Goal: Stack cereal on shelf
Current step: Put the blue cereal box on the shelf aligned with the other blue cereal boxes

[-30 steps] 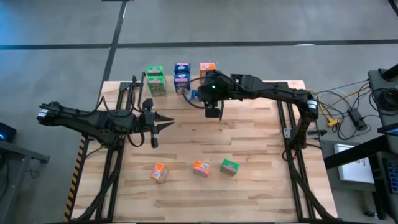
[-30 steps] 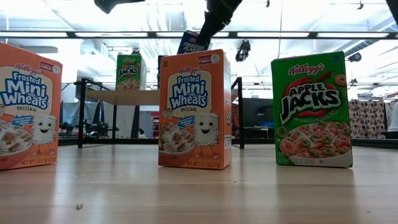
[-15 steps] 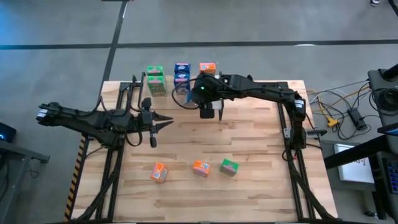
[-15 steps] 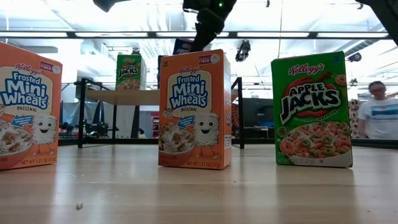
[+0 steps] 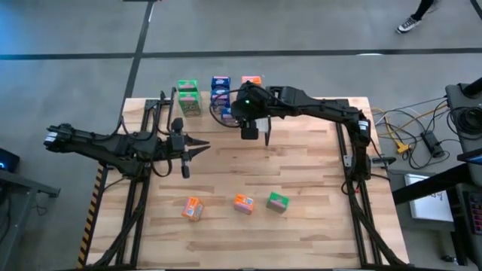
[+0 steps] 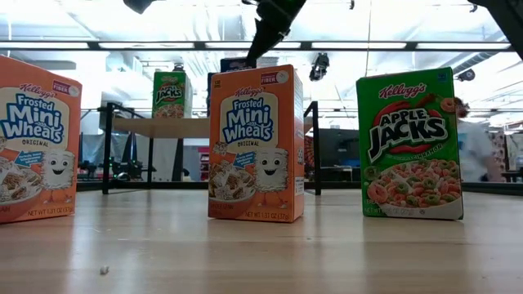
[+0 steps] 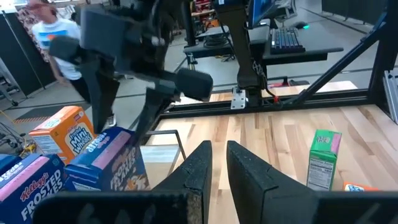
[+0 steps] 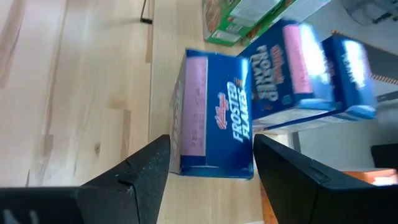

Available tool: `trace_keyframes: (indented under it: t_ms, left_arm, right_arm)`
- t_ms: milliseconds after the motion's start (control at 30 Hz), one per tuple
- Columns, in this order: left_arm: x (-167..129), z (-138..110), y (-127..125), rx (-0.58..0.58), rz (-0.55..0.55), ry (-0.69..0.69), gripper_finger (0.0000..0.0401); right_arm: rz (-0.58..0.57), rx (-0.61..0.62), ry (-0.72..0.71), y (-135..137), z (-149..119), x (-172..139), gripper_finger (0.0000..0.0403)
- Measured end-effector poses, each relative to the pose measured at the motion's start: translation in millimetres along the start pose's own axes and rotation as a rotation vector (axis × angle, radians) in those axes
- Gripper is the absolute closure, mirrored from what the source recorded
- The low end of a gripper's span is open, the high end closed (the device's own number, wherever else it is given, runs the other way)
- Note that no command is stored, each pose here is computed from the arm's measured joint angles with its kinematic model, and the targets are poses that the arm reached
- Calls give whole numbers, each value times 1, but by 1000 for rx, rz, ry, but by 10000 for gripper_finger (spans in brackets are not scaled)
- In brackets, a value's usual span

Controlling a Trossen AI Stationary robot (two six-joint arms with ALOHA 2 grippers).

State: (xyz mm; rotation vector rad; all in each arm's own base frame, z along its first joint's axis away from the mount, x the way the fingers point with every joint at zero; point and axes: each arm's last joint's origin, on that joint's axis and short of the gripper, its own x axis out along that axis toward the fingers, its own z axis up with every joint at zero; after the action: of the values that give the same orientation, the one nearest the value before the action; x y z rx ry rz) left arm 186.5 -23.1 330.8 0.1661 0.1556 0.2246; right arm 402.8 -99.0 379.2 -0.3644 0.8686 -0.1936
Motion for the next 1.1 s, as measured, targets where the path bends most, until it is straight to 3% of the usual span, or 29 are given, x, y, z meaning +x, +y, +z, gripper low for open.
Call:
trace_keyframes:
  t_ms: [333,500,667,933,1100]
  left_arm:
    - [1,-1,0,-5,1,-11,369]
    - [1,-1,0,-5,1,-10,369]
    - [1,-3,-1,-1,1,-3,369]
    - [2,-7,-2,2,0,3,369]
    - [3,-10,-2,5,-1,10,369]
  right_arm:
    - [-23,16,-50,-9,11,-25,181]
    - [0,44,-6,-9,8,-38,192]
    - [41,75,97,-6,-1,-42,246]
    - [51,94,175,-1,-12,-26,382]
    - [-27,96,178,-5,-15,-11,390]
